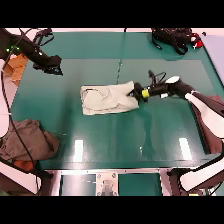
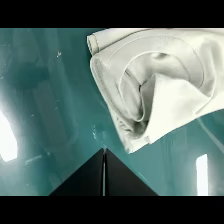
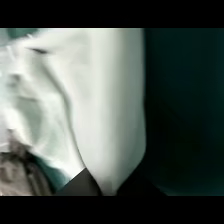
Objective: Fold the shirts.
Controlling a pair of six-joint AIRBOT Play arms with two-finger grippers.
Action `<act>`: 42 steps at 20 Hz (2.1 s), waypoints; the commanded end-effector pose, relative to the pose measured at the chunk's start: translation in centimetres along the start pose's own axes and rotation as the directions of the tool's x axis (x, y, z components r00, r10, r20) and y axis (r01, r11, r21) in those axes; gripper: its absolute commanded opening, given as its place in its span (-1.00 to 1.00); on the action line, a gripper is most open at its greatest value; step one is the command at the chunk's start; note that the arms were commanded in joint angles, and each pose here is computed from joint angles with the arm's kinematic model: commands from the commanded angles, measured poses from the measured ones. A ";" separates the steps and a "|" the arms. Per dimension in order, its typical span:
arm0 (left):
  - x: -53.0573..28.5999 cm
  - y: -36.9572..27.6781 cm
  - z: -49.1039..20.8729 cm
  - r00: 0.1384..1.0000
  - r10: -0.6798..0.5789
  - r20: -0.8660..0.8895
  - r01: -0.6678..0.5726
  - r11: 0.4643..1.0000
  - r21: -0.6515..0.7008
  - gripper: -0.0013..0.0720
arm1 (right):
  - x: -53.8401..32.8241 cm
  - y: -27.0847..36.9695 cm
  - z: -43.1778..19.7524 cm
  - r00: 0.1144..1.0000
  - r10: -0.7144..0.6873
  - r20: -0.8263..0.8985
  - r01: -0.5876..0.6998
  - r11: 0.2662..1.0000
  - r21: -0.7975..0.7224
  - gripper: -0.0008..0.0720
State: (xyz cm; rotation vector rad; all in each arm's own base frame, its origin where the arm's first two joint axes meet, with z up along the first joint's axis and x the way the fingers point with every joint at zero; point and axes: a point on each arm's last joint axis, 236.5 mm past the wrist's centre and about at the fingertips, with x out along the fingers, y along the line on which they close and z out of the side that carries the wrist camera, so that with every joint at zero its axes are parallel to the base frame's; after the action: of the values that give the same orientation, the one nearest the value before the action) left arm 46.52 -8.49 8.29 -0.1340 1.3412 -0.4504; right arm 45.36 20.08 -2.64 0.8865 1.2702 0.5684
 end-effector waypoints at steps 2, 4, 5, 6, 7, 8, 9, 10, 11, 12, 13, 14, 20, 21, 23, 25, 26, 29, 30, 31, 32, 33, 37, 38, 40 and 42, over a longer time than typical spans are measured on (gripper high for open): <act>0.0 -0.1 -0.3 1.000 -0.002 -0.011 0.002 1.000 0.001 -0.89 | -12.7 12.1 5.8 0.960 0.167 0.223 -0.113 0.965 -0.235 -0.93; 0.0 -0.1 -0.3 1.000 -0.003 -0.011 0.003 1.000 0.000 -0.89 | -20.6 14.5 7.9 0.919 0.191 0.346 -0.100 0.959 -0.265 -0.93; 0.0 -0.1 -0.3 1.000 -0.003 -0.011 0.003 1.000 -0.004 -0.89 | -24.4 13.8 8.9 0.901 0.157 0.405 -0.068 0.972 -0.227 -0.93; 0.0 -0.1 -0.3 1.000 -0.004 -0.011 0.004 1.000 -0.004 -0.89 | -28.0 12.0 9.8 0.881 0.098 0.462 -0.013 0.983 -0.182 -0.93; 0.0 -0.2 -0.3 1.000 -0.008 -0.011 0.008 1.000 -0.004 -0.89 | -31.1 9.9 10.5 0.856 0.035 0.515 0.038 0.991 -0.130 -0.93; 0.0 -0.3 -0.3 1.000 -0.012 -0.010 0.012 1.000 -0.003 -0.89 | -34.4 7.5 11.1 0.820 -0.022 0.573 0.070 0.996 -0.061 -0.93; 0.0 -0.5 -0.2 1.000 -0.021 -0.008 0.021 1.000 -0.002 -0.89 | -37.4 5.4 11.6 0.780 -0.055 0.623 0.080 0.997 -0.012 -0.93; 0.0 -0.7 -0.2 1.000 -0.028 -0.007 0.028 1.000 -0.002 -0.89 | -40.6 3.2 11.8 0.736 -0.087 0.671 0.084 0.996 0.037 -0.93; 0.0 -0.7 -0.2 1.000 -0.029 -0.007 0.029 1.000 -0.002 -0.89 | -43.3 1.2 11.8 0.693 -0.123 0.711 0.092 0.992 0.082 -0.93; 0.0 -0.7 -0.2 1.000 -0.029 -0.006 0.029 1.000 -0.002 -0.89 | -46.0 -0.8 11.6 0.646 -0.164 0.746 0.097 0.986 0.133 -0.93; 0.0 -0.7 -0.2 1.000 -0.029 -0.006 0.029 1.000 -0.002 -0.89 | -48.3 -2.5 11.2 0.604 -0.203 0.771 0.106 0.979 0.174 -0.93; 0.0 -0.7 -0.2 1.000 -0.029 -0.006 0.029 1.000 -0.002 -0.89 | -50.4 -4.3 10.7 0.565 -0.242 0.789 0.115 0.970 0.215 -0.93; 0.0 -0.7 0.0 1.000 -0.028 0.001 0.028 1.000 -0.006 -0.89 | -54.8 -9.8 8.8 0.481 -0.338 0.809 0.081 0.936 0.343 -0.93; 0.0 -0.7 0.0 1.000 -0.028 0.002 0.028 0.999 -0.016 -0.89 | -54.9 -10.1 9.0 0.471 -0.340 0.814 0.068 0.934 0.350 -0.93; 0.0 -0.7 0.0 1.000 -0.028 0.002 0.028 0.999 -0.027 -0.89 | -55.3 -8.8 10.4 0.433 -0.291 0.853 0.034 0.951 0.307 -0.93; 0.0 -0.7 0.0 1.000 -0.028 0.001 0.028 0.999 -0.027 -0.89 | -56.4 -6.4 12.3 0.370 -0.189 0.910 -0.031 0.976 0.216 -0.93; 0.0 -0.7 0.0 1.000 -0.028 0.001 0.028 0.999 -0.028 -0.89 | -56.7 -6.2 12.8 0.352 -0.169 0.921 -0.055 0.978 0.200 -0.94; 0.0 -0.7 0.0 1.000 -0.029 0.001 0.029 0.999 -0.032 -0.89 | -55.1 -8.4 13.1 0.404 -0.189 0.895 -0.080 0.967 0.240 -0.93; 0.0 -0.7 0.0 1.000 -0.029 0.001 0.030 0.999 -0.042 -0.89 | -54.0 -9.7 12.7 0.437 -0.218 0.873 -0.097 0.953 0.286 -0.93; 0.0 -0.7 0.0 1.000 -0.030 0.001 0.030 0.998 -0.051 -0.89 | -52.8 -11.3 11.8 0.472 -0.255 0.844 -0.122 0.929 0.348 -0.94; 0.0 -0.8 0.0 1.000 -0.031 0.001 0.031 0.998 -0.053 -0.89 | -51.7 -12.7 10.8 0.508 -0.286 0.813 -0.136 0.905 0.403 -0.94; 0.0 -0.8 0.0 1.000 -0.032 0.001 0.032 0.998 -0.053 -0.89 | -50.8 -13.7 9.5 0.533 -0.310 0.788 -0.143 0.884 0.445 -0.94; 0.0 -0.8 0.0 0.999 -0.032 0.001 0.032 0.998 -0.053 -0.89 | -50.0 -15.9 3.9 0.549 -0.369 0.750 -0.197 0.815 0.545 -0.94; 0.0 -0.8 0.0 0.999 -0.034 0.001 0.034 0.998 -0.053 -0.89 | -50.1 -16.4 2.3 0.544 -0.382 0.747 -0.225 0.791 0.568 -0.94; 0.0 -1.1 -0.1 0.999 -0.043 -0.006 0.043 0.998 -0.052 -0.89 | -50.4 -17.3 -0.6 0.542 -0.406 0.736 -0.251 0.757 0.603 -0.94; 0.0 -1.3 -0.1 0.999 -0.054 -0.006 0.054 0.997 -0.051 -0.89 | -50.5 -18.4 -3.4 0.561 -0.437 0.703 -0.252 0.719 0.648 -0.93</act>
State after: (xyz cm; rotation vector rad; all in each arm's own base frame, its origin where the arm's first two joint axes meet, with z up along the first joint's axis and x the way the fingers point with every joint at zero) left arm 46.26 -9.42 8.64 -0.2051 1.3548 -0.4517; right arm 32.36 -30.06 12.37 1.4095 0.5195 -0.4606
